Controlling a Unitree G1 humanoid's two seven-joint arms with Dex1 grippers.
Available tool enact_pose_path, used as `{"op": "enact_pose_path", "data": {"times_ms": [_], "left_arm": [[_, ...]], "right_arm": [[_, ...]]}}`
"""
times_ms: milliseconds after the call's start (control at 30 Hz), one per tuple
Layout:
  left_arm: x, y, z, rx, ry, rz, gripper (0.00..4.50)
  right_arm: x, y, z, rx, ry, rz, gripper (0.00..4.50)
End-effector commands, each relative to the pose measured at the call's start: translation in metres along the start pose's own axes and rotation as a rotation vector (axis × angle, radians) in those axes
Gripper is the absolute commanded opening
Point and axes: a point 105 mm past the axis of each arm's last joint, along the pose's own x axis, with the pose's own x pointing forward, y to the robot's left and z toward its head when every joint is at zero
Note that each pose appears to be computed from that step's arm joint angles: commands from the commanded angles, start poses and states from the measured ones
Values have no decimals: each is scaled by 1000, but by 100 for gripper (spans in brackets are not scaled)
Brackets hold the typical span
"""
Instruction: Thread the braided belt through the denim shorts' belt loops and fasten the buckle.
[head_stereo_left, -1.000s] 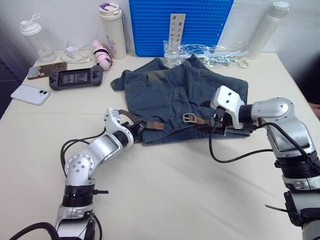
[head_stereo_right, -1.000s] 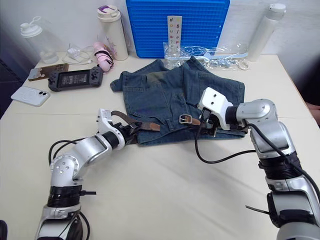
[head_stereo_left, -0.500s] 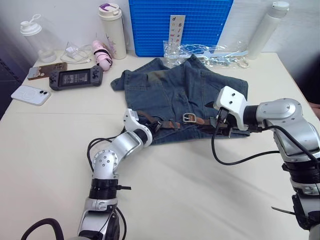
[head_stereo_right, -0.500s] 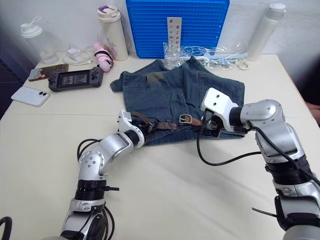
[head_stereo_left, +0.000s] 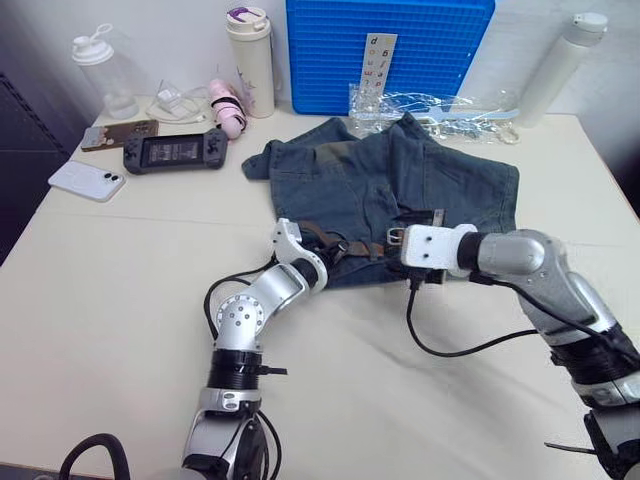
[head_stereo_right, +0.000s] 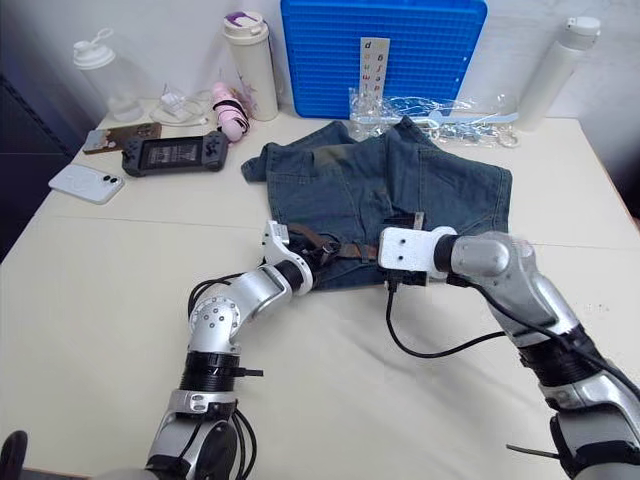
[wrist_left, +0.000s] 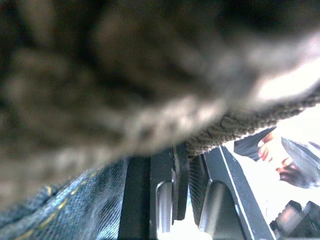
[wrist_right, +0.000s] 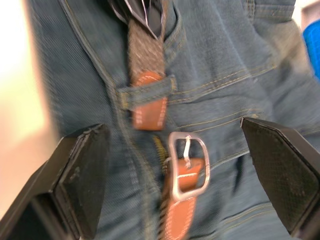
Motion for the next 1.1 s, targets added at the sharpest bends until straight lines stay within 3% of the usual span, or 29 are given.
{"op": "enact_pose_path", "data": {"times_ms": [33, 500, 700, 900, 1100], "left_arm": [[5, 15, -20, -11, 80, 49, 0], [6, 12, -20, 8, 74, 52, 0], [9, 11, -21, -11, 77, 47, 0], [11, 13, -17, -148, 43, 35, 0], [9, 17, -24, -227, 45, 27, 0]], "right_arm": [[5, -13, 2, -161, -21, -69, 442], [19, -2, -5, -301, -58, -34, 442], [23, 20, -1, -448, -112, 60, 442], [24, 37, -11, -607, -141, 142, 442], [36, 43, -4, -675, -225, 163, 442]]}}
